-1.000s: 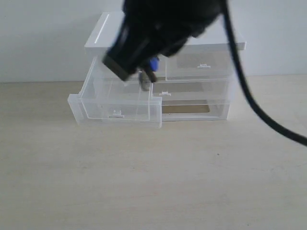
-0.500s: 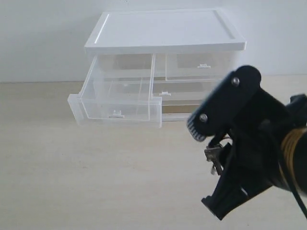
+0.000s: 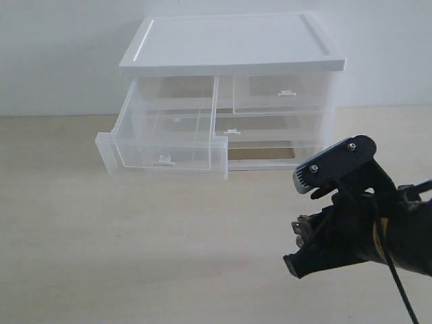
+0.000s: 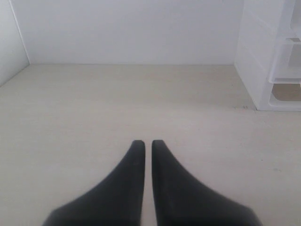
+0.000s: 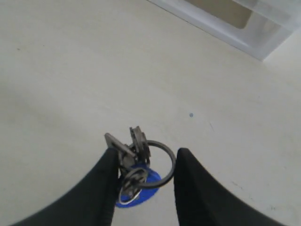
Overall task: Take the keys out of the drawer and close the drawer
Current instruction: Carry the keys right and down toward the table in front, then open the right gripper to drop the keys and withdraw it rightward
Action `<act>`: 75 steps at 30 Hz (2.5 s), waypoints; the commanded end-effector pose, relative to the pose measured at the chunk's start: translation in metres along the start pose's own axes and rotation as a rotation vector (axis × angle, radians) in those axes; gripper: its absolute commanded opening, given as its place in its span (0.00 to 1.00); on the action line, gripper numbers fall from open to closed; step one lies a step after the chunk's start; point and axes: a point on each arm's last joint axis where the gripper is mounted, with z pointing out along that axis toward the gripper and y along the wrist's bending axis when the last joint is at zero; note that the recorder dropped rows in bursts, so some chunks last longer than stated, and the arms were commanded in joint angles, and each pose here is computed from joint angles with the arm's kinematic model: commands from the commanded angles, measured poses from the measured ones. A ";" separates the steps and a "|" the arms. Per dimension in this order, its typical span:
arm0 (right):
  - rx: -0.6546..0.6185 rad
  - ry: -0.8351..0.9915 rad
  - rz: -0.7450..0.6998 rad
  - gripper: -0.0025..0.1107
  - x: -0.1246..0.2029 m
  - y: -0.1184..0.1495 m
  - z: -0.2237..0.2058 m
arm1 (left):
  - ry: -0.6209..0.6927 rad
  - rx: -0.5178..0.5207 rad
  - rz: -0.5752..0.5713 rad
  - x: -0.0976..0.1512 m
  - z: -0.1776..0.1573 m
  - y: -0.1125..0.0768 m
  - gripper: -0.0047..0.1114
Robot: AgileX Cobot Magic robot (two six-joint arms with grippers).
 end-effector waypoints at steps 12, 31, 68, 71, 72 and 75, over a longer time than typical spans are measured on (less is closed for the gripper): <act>-0.031 0.052 -0.019 0.02 -0.052 0.009 0.096 | 0.002 -0.001 -0.002 0.001 0.000 0.000 0.08; -0.114 0.013 -0.010 0.33 -0.074 0.019 0.108 | 0.002 -0.001 -0.002 0.001 0.000 0.000 0.08; -0.235 -0.674 0.025 0.02 -0.072 -0.019 -0.161 | 0.002 -0.001 -0.002 0.001 0.000 0.000 0.08; -0.261 -0.802 0.047 0.02 -0.065 -0.024 -0.197 | 0.002 -0.001 -0.002 0.001 0.000 0.000 0.08; -0.263 -0.836 0.046 0.02 -0.063 -0.025 -0.206 | 0.002 -0.001 -0.002 0.001 0.000 0.000 0.08; -0.276 -0.943 0.045 0.02 -0.053 -0.029 -0.234 | 0.002 -0.001 -0.002 0.001 0.000 0.000 0.08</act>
